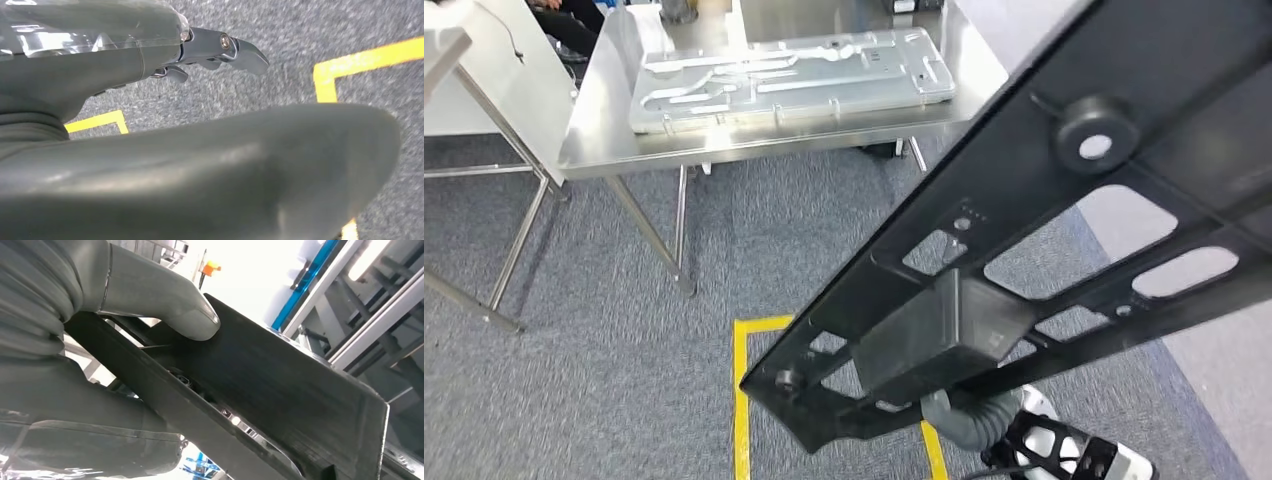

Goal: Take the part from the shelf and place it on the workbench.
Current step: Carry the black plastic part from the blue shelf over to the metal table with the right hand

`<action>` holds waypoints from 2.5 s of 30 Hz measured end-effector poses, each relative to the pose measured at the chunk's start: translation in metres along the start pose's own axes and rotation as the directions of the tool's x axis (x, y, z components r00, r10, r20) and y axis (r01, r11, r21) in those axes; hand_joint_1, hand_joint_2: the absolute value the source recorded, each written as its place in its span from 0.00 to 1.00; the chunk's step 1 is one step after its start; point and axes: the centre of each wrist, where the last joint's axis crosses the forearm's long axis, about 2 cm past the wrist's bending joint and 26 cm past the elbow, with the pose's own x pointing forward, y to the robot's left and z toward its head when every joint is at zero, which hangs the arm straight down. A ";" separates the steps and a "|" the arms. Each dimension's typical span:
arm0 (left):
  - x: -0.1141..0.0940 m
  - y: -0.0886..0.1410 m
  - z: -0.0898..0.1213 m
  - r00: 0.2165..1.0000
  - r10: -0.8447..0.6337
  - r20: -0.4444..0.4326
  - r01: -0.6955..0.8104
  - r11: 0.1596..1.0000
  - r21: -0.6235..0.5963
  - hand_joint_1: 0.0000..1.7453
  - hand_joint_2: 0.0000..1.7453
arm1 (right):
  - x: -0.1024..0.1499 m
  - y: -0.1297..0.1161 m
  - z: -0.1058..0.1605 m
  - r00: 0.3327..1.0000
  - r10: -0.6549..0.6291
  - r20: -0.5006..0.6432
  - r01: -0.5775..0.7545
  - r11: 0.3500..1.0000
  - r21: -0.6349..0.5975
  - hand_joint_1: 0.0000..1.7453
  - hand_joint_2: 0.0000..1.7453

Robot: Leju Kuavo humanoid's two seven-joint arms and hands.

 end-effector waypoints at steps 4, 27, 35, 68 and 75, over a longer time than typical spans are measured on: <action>0.004 0.000 -0.001 1.000 -0.001 0.005 0.001 1.000 0.000 0.00 0.00 | 0.000 -0.001 0.000 1.000 0.012 -0.001 -0.012 1.000 -0.008 1.00 1.00; -0.005 0.001 0.002 0.999 0.035 0.000 -0.035 0.999 0.026 0.00 0.00 | -0.004 0.008 0.020 0.998 -0.030 -0.063 0.028 0.999 -0.027 1.00 1.00; -0.006 -0.005 0.002 0.997 0.075 0.010 -0.076 0.995 0.059 0.00 0.00 | 0.003 0.001 0.040 0.994 -0.029 -0.106 0.022 0.997 -0.070 1.00 1.00; -0.007 -0.016 0.002 0.993 0.115 0.005 -0.115 0.993 0.028 0.00 0.00 | 0.020 0.040 0.069 0.972 0.075 -0.224 -0.103 0.988 -0.113 1.00 1.00; -0.010 -0.024 0.003 0.991 0.137 0.002 -0.137 0.990 0.020 0.00 0.00 | 0.024 0.049 0.068 0.967 0.116 -0.228 -0.144 0.983 -0.111 1.00 1.00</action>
